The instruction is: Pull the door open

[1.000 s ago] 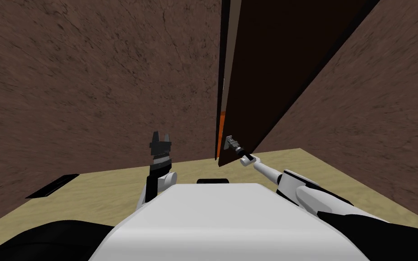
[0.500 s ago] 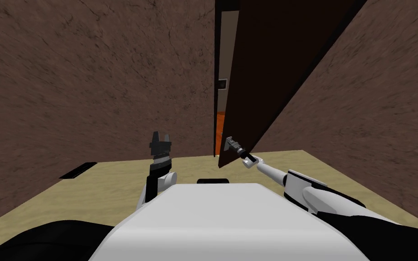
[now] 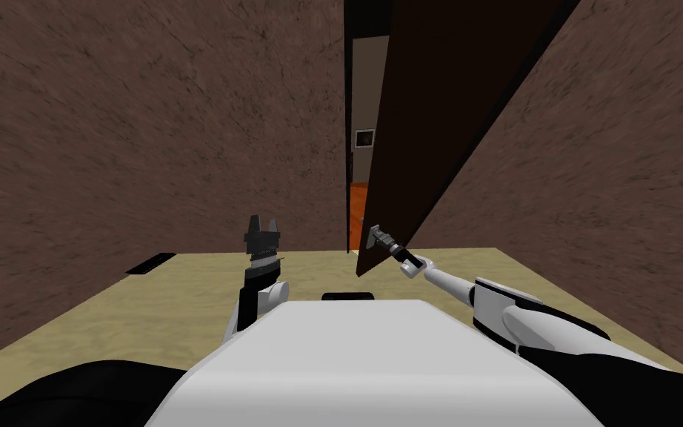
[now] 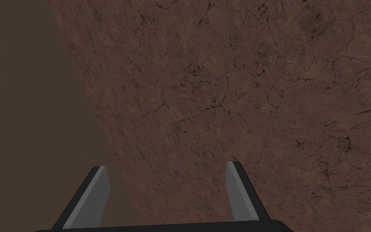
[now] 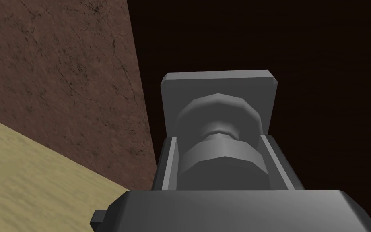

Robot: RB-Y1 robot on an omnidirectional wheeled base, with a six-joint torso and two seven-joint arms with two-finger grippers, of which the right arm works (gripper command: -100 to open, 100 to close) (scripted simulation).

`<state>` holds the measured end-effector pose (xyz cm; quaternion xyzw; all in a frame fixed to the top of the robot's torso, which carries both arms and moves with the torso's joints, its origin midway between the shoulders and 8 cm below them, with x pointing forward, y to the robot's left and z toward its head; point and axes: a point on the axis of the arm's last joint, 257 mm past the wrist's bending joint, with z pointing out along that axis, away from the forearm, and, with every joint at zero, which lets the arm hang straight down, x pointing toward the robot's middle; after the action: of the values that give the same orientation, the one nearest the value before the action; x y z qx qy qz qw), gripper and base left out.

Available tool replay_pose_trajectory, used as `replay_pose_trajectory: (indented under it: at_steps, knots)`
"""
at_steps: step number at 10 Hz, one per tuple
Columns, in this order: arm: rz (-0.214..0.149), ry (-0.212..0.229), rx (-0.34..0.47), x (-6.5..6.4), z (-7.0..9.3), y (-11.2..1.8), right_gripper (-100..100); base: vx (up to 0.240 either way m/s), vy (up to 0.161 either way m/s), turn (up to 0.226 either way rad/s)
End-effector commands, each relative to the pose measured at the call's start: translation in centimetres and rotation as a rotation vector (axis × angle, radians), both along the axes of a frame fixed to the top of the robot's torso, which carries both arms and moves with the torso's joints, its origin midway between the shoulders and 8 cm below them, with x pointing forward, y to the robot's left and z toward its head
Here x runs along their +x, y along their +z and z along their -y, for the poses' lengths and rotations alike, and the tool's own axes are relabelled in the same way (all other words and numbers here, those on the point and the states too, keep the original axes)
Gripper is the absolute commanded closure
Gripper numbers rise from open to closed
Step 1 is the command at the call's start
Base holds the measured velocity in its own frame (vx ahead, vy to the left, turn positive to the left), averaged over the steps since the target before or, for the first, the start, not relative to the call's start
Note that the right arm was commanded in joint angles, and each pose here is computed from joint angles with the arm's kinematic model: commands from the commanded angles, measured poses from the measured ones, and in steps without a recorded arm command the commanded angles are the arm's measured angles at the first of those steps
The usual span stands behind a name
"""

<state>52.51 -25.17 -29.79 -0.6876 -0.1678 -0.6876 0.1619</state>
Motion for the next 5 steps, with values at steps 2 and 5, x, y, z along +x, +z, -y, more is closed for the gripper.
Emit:
replay_pose_trajectory:
  at_steps: [2,5]
  knots:
    - [0.002,0.048,0.003,-1.3,0.1,0.1,100,-0.16,-0.159,0.095]
    - [0.0,0.103,0.007,-2.7,0.3,0.2,100,-0.165,-0.181,0.099]
